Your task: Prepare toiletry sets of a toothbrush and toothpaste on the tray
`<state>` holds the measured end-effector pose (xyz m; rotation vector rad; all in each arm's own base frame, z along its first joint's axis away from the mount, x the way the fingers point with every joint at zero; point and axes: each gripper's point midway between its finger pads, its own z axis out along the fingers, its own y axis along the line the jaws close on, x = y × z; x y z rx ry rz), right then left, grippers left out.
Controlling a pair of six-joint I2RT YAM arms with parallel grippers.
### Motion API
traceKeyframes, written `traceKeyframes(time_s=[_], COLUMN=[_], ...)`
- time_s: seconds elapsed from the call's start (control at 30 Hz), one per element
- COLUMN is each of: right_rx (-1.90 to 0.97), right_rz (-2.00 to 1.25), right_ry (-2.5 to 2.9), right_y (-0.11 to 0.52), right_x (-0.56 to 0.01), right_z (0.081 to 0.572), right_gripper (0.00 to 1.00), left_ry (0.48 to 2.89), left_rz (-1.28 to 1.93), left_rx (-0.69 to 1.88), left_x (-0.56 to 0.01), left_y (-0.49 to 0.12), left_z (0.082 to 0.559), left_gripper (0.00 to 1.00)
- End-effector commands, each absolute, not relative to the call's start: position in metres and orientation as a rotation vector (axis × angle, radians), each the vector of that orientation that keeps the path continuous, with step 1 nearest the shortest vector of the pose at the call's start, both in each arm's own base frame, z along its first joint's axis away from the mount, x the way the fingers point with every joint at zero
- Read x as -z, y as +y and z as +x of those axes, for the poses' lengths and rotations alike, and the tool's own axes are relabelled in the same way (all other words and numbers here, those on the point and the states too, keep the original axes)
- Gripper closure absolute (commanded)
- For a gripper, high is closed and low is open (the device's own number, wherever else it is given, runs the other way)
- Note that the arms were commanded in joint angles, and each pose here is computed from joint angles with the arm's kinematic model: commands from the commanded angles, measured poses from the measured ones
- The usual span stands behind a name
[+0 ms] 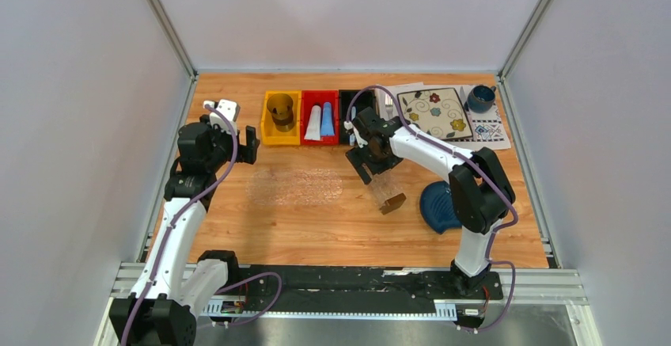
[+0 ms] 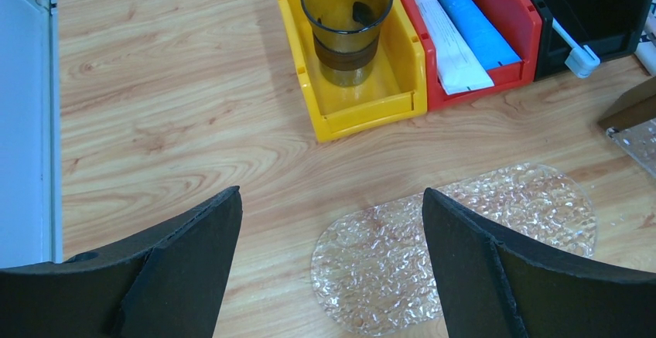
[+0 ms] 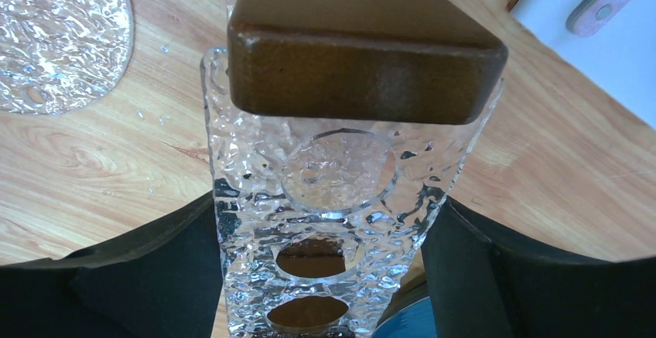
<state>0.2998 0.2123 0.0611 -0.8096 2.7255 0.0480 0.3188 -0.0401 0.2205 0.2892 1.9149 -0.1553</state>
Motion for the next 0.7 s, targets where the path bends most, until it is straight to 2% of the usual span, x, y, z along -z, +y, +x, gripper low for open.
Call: traceKeyframes(time_s=[0.0, 0.03, 0.37, 0.5, 0.67], right_rx=[-0.049, -0.045, -0.023, -0.083, -0.114], right_rz=[-0.896, -0.903, -1.067, -1.12, -1.218], right_ry=[2.621, 2.618, 2.577, 2.512, 2.434], right_y=[0.219, 0.218, 0.217, 0.228, 0.244], right_x=[-0.087, -0.087, -0.087, -0.097, -0.108], right_z=[0.316, 0.315, 0.315, 0.316, 0.312], right_gripper=[0.27, 0.31, 0.52, 0.55, 0.54], left_ry=[1.859, 1.855, 1.851, 1.85, 1.848], left_rz=[0.305, 0.307, 0.314, 0.317, 0.312], left_rx=[0.15, 0.151, 0.154, 0.153, 0.142], left_x=[-0.232, -0.233, -0.234, -0.235, -0.237], left_y=[-0.04, -0.041, -0.042, -0.042, -0.04], left_z=[0.32, 0.32, 0.32, 0.319, 0.319], left_gripper=[0.06, 0.06, 0.06, 0.06, 0.06])
